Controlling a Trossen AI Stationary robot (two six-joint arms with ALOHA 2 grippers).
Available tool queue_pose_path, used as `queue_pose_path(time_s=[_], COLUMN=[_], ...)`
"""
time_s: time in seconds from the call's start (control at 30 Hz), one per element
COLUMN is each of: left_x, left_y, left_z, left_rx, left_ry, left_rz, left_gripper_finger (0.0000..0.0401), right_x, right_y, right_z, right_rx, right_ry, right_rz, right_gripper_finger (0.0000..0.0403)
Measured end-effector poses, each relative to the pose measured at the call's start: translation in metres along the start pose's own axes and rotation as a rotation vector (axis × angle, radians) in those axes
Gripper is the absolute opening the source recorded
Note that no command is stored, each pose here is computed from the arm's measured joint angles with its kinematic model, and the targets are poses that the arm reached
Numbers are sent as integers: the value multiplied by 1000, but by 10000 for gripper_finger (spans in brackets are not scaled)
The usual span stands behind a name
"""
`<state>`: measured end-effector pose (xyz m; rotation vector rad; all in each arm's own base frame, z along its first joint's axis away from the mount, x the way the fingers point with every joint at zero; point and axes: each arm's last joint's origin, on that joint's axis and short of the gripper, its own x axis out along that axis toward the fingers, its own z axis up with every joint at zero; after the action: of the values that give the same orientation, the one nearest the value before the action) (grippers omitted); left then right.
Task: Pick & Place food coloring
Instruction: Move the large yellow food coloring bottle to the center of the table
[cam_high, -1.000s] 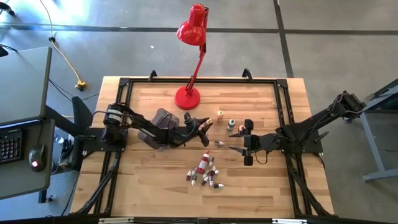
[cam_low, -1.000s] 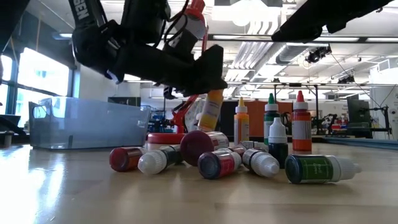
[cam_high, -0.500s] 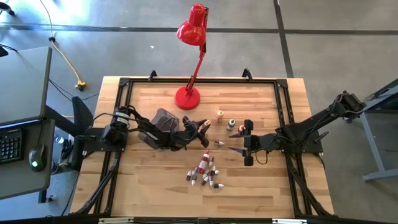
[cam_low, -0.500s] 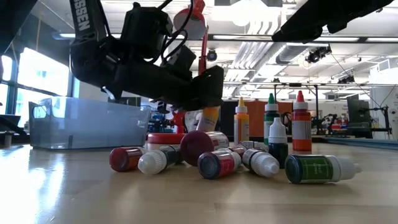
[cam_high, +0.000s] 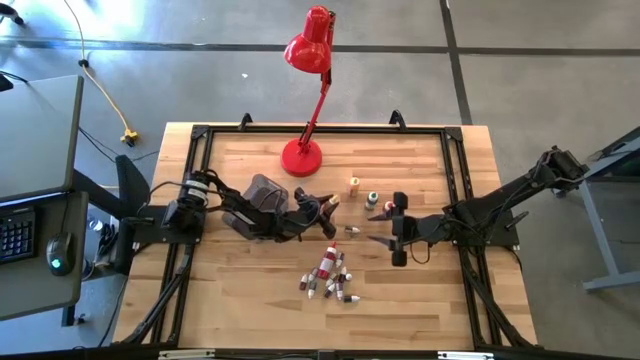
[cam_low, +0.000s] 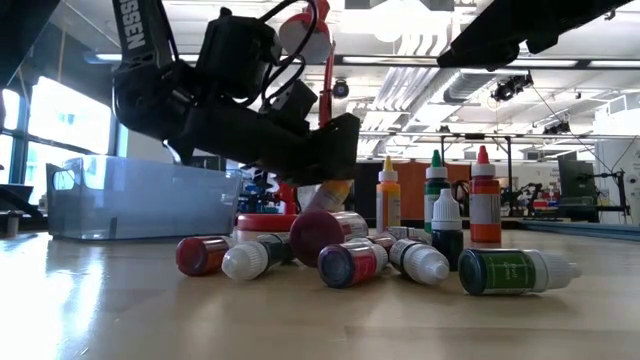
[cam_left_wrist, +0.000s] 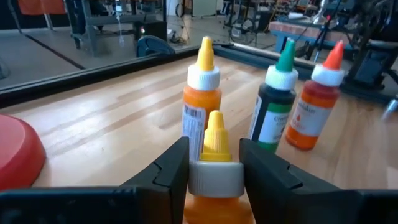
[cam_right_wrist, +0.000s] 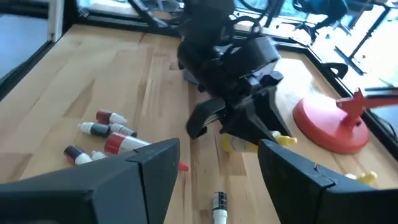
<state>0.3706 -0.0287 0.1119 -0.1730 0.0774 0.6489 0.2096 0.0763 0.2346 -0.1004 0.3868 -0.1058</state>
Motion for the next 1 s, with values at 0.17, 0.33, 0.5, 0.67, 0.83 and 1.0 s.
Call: queue_pose_path(time_s=[0.17, 0.33, 0.5, 0.67, 0.83, 1.0], left_x=[-1, -8, -21, -31, -29, -25], left_y=[-2, -12, -25, -34, -43, -52], left_z=[5, 16, 25, 28, 35, 43], left_rx=[-16, -15, -24, -21, -25, -24], left_ry=[-48, -144, -235, -273, -294, -304], left_rz=[-25, -134, -240, -327, -473, -533], left_gripper_finger=[129, 130, 130, 131, 131, 131], right_x=[15, 34, 42, 43, 52, 59], right_y=[2, 6, 3, 2, 7, 12], right_z=[-8, -14, -11, -12, -20, -21], right_rx=[19, -16, 75, 149, 183, 181], right_ry=[48, 47, -1, 5, 34, 5], right_rz=[-23, -32, -48, -55, -30, 0], right_gripper_finger=[213, 213, 213, 213, 213, 213])
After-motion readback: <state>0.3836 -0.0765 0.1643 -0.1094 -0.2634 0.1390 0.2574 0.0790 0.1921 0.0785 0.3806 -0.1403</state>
